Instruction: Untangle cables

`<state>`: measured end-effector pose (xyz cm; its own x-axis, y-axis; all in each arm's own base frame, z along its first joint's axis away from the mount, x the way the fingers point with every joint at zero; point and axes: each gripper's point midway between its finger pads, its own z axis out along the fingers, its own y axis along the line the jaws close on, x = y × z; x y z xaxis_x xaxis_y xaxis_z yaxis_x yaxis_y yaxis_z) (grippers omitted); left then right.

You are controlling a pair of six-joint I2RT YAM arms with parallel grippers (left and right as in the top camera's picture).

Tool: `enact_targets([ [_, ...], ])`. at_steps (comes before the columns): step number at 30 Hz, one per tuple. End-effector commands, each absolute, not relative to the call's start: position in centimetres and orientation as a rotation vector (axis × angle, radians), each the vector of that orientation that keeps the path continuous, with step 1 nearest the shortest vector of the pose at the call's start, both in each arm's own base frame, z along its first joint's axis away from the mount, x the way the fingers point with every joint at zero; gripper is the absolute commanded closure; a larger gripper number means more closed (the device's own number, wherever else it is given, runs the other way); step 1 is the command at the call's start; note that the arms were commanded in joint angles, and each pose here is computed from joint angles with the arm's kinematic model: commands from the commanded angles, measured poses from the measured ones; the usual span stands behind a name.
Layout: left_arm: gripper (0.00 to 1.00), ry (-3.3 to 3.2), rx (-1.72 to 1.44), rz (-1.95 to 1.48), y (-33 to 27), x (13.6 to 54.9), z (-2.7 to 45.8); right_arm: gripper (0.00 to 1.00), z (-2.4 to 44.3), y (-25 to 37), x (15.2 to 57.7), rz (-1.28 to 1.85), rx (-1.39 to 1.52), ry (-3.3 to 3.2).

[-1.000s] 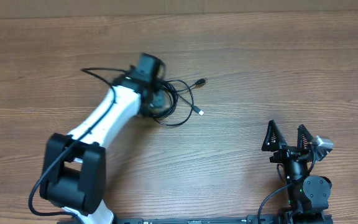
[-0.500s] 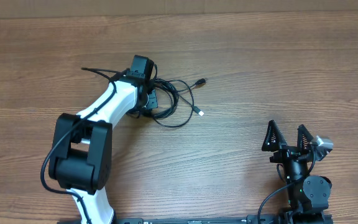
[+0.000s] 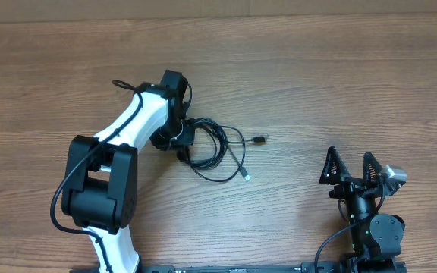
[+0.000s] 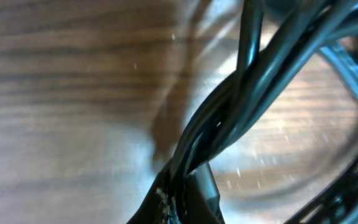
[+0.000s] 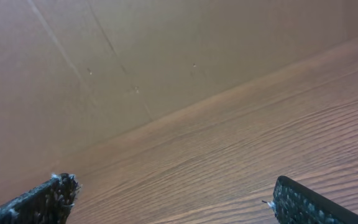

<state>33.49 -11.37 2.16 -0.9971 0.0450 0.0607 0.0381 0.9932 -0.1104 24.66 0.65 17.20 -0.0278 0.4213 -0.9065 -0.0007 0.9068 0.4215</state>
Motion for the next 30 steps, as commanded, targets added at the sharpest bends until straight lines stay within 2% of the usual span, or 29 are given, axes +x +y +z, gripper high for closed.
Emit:
enact_targets([
  [1,0.96,-3.104,-0.137,0.237,-12.5,35.2,5.2,0.0,16.9,0.6,24.7,0.348,0.343,1.573],
  [8,0.96,-3.067,-0.118,0.232,-12.5,34.8,7.7,0.0,16.9,0.6,24.7,0.348,0.343,1.573],
  [9,0.95,-3.065,-0.116,0.23,-12.5,34.7,7.7,0.0,16.9,0.6,24.7,0.348,0.343,1.573],
  [11,0.87,-3.064,-0.107,0.219,-12.3,34.7,7.6,0.0,16.9,0.6,24.7,0.348,0.343,1.573],
  [18,0.22,-3.097,0.009,0.143,-11.5,35.4,7.4,0.0,16.9,0.6,24.7,0.348,0.343,1.573],
  [21,0.16,-3.105,0.052,0.148,-11.6,35.6,7.1,0.0,16.9,0.6,24.7,0.348,0.343,1.573],
  [30,0.12,-3.104,0.121,0.15,-11.8,35.4,6.2,0.0,16.9,0.6,24.7,0.348,0.343,1.573],
])
